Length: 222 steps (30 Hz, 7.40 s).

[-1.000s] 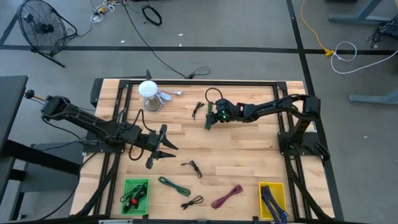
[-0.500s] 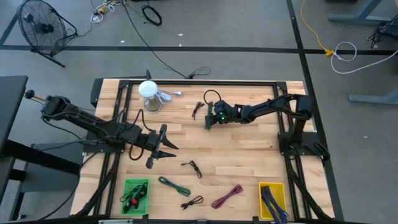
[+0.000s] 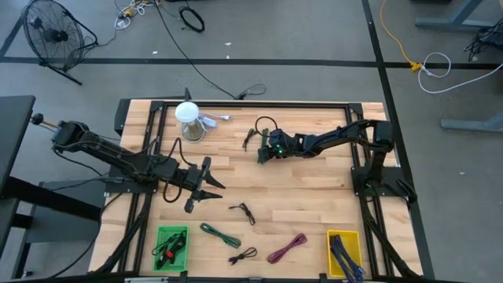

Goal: Pick & Place USB Port
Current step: Put the black green charger cable into the yellow bin, then put the black charger cable into the green bin

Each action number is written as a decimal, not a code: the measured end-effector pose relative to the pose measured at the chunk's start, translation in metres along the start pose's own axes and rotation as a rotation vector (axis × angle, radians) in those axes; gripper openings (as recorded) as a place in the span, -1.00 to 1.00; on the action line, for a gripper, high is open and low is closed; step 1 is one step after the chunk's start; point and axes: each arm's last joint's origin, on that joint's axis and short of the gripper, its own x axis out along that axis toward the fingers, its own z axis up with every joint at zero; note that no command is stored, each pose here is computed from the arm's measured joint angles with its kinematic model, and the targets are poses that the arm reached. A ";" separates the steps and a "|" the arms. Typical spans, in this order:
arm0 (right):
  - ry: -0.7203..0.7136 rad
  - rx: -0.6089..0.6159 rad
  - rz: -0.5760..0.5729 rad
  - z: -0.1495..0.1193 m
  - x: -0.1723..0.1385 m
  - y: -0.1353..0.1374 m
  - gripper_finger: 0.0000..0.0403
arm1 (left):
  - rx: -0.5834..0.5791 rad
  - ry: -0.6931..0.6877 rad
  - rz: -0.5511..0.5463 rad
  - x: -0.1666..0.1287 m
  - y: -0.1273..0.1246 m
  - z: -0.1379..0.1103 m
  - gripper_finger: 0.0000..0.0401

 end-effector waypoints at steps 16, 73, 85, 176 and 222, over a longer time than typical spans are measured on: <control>0.066 -0.010 0.017 -0.008 0.005 0.000 -0.83 | 0.000 0.000 0.000 0.000 0.000 0.000 -0.29; 1.053 0.027 0.230 -0.191 -0.309 0.053 -1.00 | -0.054 0.050 0.003 0.000 0.000 -0.005 -0.29; 0.858 0.041 -0.102 -0.182 -0.381 0.053 -1.00 | -0.053 0.050 0.003 0.000 0.000 -0.005 -0.29; 0.393 -0.513 -0.487 -0.179 -0.236 0.110 -0.18 | -0.056 0.039 0.068 0.000 0.002 -0.004 -0.29; -0.211 -0.958 -0.589 -0.062 -0.163 0.124 -0.19 | -0.765 0.685 0.826 0.078 0.240 -0.042 -0.29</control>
